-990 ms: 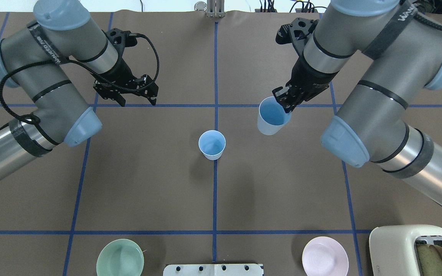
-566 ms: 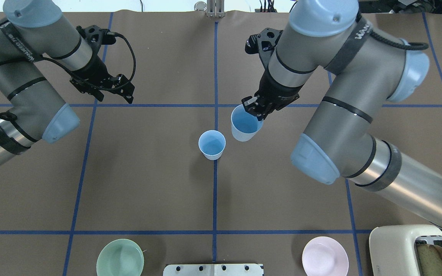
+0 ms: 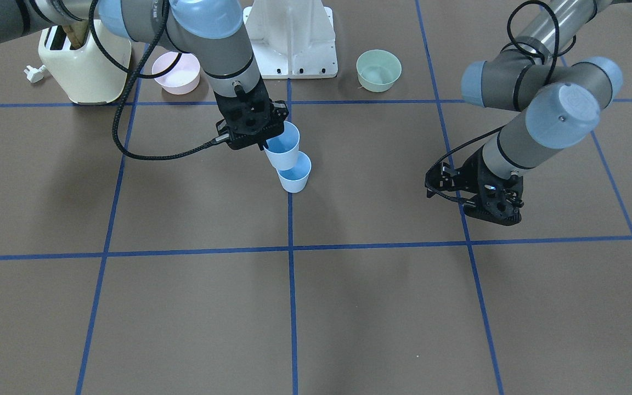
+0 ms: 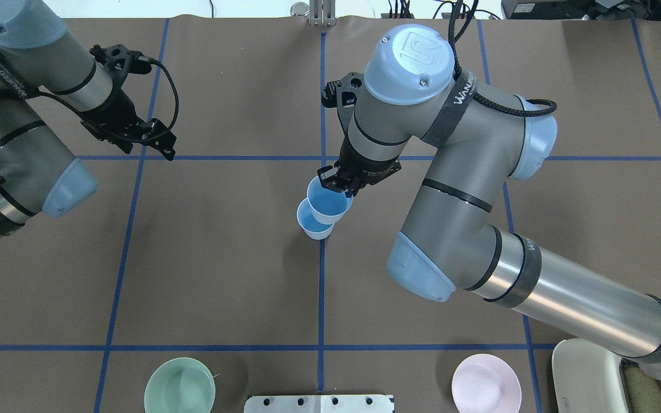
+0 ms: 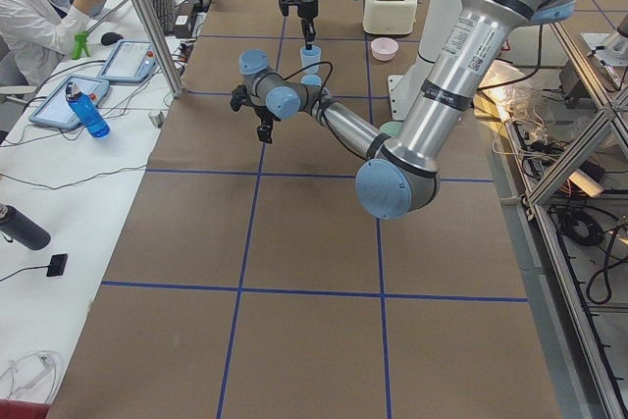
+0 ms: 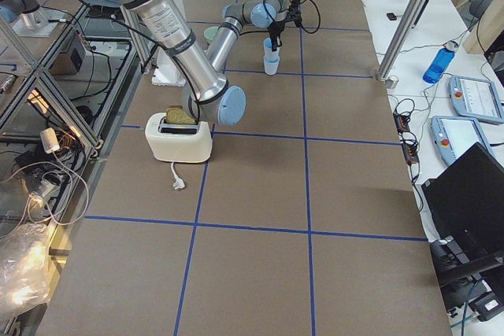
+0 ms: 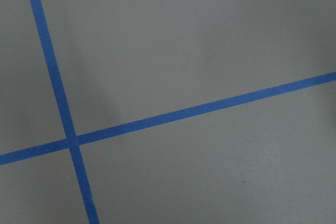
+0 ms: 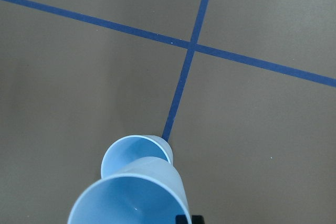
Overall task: Stack blue cups with both arms
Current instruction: 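Lower the held cup into the centred cup and open the right gripper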
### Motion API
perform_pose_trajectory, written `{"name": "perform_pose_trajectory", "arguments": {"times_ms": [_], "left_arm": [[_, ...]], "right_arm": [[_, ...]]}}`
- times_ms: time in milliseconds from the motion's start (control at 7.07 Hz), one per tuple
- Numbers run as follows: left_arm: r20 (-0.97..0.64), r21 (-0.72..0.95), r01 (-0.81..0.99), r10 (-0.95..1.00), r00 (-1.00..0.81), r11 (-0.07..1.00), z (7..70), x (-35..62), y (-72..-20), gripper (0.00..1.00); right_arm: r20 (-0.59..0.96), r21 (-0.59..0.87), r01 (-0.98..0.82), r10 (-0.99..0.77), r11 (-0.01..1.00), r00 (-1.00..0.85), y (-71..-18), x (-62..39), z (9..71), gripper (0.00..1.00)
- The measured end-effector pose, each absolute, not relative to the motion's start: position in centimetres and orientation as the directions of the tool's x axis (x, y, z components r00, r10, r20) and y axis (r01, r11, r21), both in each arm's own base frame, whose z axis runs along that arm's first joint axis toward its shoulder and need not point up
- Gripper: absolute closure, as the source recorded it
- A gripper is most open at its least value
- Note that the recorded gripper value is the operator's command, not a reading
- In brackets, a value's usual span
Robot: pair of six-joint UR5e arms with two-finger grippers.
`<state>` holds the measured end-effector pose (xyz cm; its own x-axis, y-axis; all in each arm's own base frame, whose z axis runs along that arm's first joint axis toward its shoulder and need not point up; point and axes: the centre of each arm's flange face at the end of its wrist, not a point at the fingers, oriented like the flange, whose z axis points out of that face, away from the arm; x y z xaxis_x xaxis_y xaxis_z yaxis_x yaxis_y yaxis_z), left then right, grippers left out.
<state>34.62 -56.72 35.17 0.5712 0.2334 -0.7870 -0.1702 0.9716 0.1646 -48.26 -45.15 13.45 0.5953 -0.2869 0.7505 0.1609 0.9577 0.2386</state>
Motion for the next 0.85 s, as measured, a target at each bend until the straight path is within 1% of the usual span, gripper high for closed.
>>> {"name": "perform_pose_trajectory", "arguments": {"times_ms": [424, 848], "left_arm": [[-0.786, 0.162, -0.171, 0.232, 0.573, 0.972, 35.4, 34.6, -56.7, 0.03], [-0.785, 0.158, -0.171, 0.229, 0.576, 0.973, 35.8, 34.5, -56.7, 0.03]], "right_arm": [[0.737, 0.254, 0.160, -0.298, 0.954, 0.607, -45.4, -50.5, 12.3, 1.00], [0.733, 0.261, 0.167, -0.308, 0.951, 0.607, -45.4, -50.8, 12.5, 1.00]]}}
